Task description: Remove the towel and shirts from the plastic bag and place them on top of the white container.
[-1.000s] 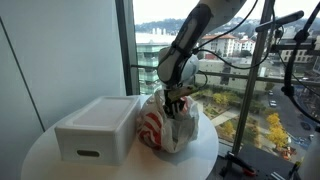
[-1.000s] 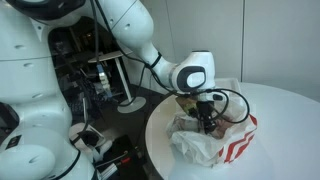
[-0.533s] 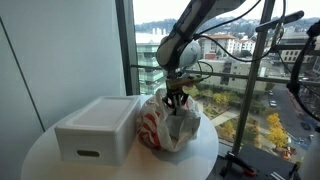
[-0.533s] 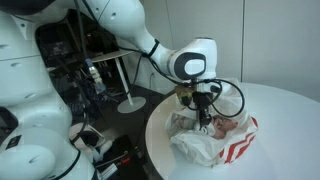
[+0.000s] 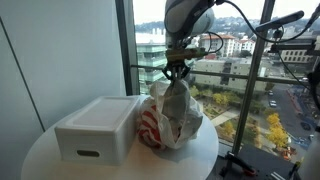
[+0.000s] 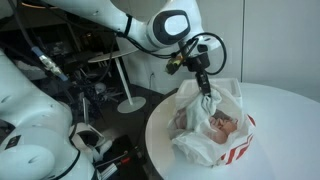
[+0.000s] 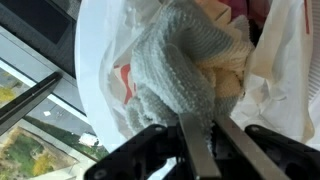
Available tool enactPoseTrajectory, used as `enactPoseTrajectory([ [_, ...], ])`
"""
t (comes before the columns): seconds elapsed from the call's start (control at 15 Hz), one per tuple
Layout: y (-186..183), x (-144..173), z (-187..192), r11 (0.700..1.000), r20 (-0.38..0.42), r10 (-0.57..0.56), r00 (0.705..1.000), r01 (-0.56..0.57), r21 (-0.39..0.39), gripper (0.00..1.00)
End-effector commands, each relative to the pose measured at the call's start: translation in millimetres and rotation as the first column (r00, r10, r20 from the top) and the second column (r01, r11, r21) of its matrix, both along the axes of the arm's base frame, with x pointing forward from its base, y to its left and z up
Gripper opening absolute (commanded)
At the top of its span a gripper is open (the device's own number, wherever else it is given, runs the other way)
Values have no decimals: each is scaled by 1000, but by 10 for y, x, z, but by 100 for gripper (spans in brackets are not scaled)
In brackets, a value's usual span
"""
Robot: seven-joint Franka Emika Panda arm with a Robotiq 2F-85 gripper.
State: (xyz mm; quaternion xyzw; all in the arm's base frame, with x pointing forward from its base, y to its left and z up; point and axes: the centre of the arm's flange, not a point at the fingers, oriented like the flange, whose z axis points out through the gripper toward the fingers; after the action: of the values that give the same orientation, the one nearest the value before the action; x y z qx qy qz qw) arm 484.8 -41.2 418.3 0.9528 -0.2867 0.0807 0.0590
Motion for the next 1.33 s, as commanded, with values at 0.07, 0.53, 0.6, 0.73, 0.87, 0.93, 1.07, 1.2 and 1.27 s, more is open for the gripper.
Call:
enactPoseTrajectory([
  [0.07, 300, -522, 987, 993, 187, -15, 982, 36, -112, 8],
  [0.53, 1010, -432, 2127, 950, 452, 218, 865, -82, -300, 9],
  [0.6, 1115, -363, 2212, 940, 479, 256, 839, -102, -325, 9],
  [0.73, 1301, -75, 2298, 920, 503, 332, 798, -157, -360, 9],
  [0.87, 1401, 318, 2283, 913, 502, 369, 782, -203, -354, 9],
  [0.93, 1437, 514, 2203, 912, 495, 385, 779, -238, -336, 9],
  [1.07, 1553, 861, 2023, 899, 465, 431, 773, -327, -290, 9],
  [1.2, 1624, 1113, 1727, 872, 414, 490, 767, -415, -261, 9],
  [1.27, 1626, 1223, 1560, 857, 389, 515, 764, -453, -244, 9],
])
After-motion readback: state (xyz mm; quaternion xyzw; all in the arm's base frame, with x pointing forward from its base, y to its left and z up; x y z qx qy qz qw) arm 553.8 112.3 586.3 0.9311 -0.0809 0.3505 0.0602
